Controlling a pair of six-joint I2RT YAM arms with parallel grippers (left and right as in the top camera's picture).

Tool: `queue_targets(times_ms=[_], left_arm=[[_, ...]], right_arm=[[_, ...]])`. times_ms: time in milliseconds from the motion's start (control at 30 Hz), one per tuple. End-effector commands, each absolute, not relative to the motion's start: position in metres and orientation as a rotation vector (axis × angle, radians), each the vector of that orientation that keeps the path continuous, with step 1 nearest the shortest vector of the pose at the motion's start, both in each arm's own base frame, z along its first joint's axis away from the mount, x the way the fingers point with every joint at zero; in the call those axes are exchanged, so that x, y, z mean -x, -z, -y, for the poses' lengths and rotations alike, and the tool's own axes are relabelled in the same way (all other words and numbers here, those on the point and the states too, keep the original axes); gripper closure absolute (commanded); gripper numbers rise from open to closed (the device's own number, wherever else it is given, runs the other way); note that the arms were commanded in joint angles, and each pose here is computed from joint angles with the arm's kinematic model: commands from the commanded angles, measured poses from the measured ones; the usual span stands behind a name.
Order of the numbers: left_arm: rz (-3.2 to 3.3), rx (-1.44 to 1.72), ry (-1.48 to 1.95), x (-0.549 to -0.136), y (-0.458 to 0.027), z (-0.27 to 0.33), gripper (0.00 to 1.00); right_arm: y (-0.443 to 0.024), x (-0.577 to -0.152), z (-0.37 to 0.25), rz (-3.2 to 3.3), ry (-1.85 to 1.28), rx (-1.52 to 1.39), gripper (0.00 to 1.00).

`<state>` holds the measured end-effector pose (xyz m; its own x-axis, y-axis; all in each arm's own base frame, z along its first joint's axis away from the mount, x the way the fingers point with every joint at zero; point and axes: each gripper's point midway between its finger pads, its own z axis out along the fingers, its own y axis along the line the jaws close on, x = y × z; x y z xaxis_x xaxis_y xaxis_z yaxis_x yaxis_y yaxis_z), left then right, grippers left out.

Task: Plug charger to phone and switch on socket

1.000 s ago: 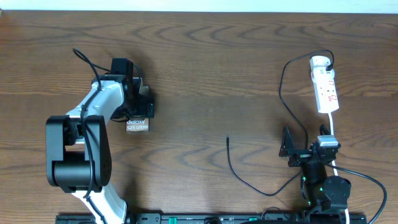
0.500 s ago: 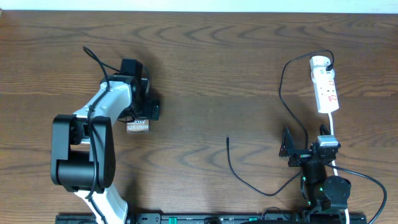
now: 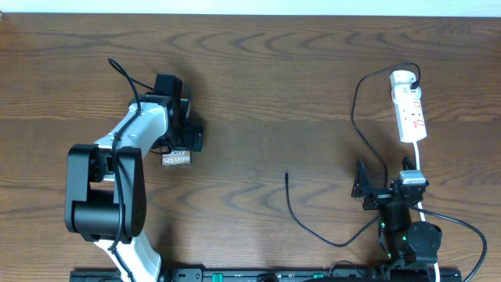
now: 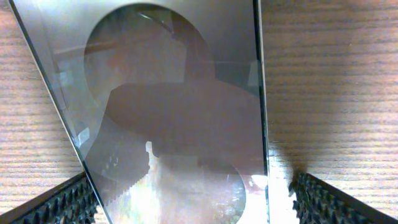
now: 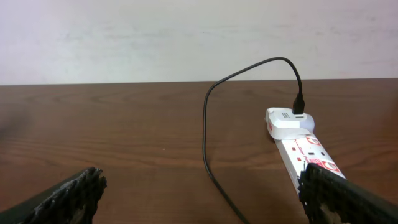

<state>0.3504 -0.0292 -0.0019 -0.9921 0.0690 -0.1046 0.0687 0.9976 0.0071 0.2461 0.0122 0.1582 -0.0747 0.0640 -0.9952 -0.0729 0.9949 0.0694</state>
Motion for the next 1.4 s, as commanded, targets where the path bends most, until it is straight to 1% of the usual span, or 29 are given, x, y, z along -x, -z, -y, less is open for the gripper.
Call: queue_targets(times_ms=[0,467,867,1367], left_arm=[[-3.050,-0.098,-0.025,-0.347,0.008,0.027,0.02],[-3.017,-0.093,-0.012,-0.355,0.007,0.029,0.02],[-2.986,0.059,-0.010,-0.363,0.006,0.028,0.02],[-2.968,0.062,-0.045,-0.367,0.005,0.024,0.02]], right_arm=[[-0.158,-0.246,-0.014,-1.642,-0.106,0.020,0.01],[-0.158,-0.246,-0.014,-1.642,-0.107,0.021,0.01],[-0.158,-0.246,-0.014,-1.642,-0.106,0.020,0.01],[-0.158,-0.246,-0.014,-1.642,-0.107,0.020,0.01]])
